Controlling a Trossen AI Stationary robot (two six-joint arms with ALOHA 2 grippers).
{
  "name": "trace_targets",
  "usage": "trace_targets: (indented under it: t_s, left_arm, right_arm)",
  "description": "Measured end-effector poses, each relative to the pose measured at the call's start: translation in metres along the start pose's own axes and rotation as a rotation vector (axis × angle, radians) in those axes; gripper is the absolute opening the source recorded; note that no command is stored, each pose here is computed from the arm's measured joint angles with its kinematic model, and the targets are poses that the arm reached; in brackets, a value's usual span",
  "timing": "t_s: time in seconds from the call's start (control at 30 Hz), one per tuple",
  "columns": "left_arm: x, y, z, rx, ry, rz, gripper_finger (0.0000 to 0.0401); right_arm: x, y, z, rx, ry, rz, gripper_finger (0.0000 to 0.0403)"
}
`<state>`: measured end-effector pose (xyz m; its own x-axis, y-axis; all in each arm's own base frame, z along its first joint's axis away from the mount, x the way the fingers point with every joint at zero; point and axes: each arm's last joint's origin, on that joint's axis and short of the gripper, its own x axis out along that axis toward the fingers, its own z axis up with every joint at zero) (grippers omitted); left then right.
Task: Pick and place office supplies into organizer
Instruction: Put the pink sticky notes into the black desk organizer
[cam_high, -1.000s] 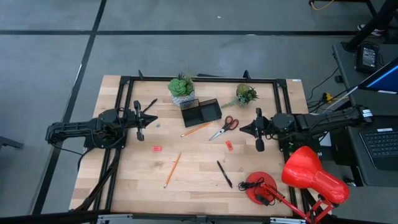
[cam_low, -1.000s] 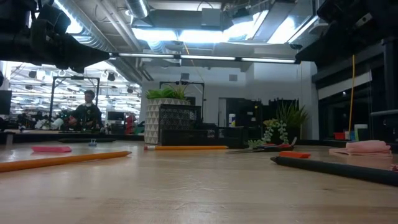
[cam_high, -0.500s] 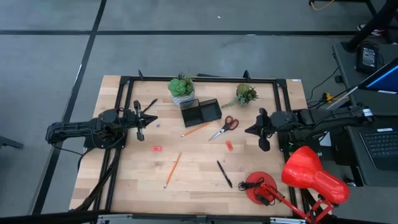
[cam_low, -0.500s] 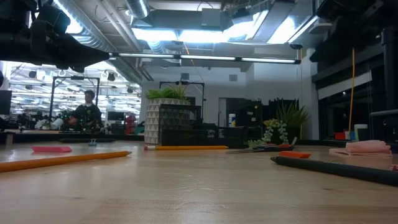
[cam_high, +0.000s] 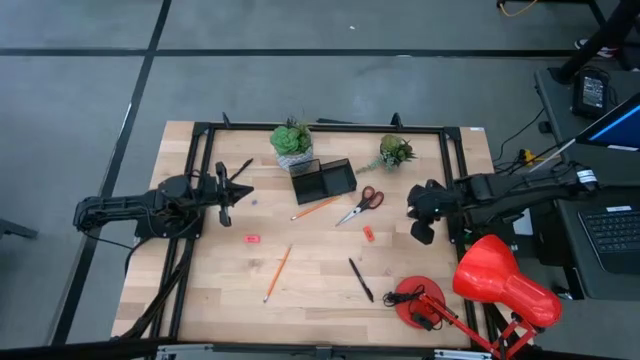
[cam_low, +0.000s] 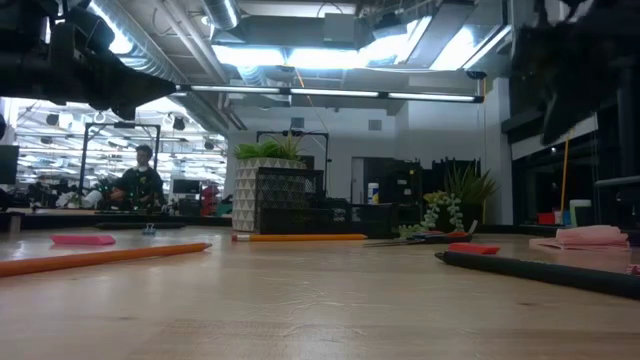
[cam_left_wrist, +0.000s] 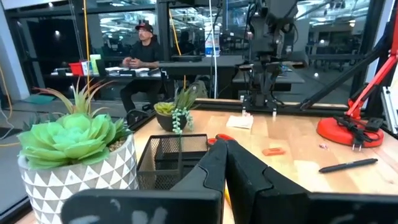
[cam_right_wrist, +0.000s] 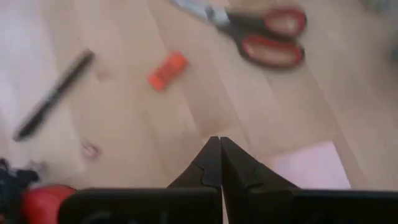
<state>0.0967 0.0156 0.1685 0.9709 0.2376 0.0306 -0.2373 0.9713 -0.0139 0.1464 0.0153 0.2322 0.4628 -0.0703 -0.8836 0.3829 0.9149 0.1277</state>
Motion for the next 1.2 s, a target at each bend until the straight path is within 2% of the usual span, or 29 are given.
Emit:
trace_targets:
  t_s: [0.17, 0.53, 0.73, 0.9, 1.2]
  left_arm:
    - [0.0, 0.0, 0.0, -0.003, 0.003, -0.003, 0.0004]
    - [0.0, 0.0, 0.0, -0.005, 0.003, -0.004, 0.0004]
    - [0.0, 0.0, 0.0, -0.004, 0.003, -0.004, 0.0004]
    - [0.0, 0.0, 0.0, -0.005, 0.003, -0.003, 0.0004]
    - [0.0, 0.0, 0.0, -0.03, 0.003, 0.004, 0.0004]
  right_arm:
    - [0.007, -0.001, -0.004, 0.037, 0.094, -0.057, 0.0006]
    - [0.011, -0.003, -0.009, 0.015, 0.183, -0.08, 0.0013]
    - [0.008, -0.01, -0.017, 0.078, 0.28, -0.155, 0.0024]
    - [0.008, -0.01, -0.018, 0.088, 0.286, -0.16, 0.0053]
    - [0.008, -0.01, -0.018, 0.065, 0.29, -0.156, 0.0133]
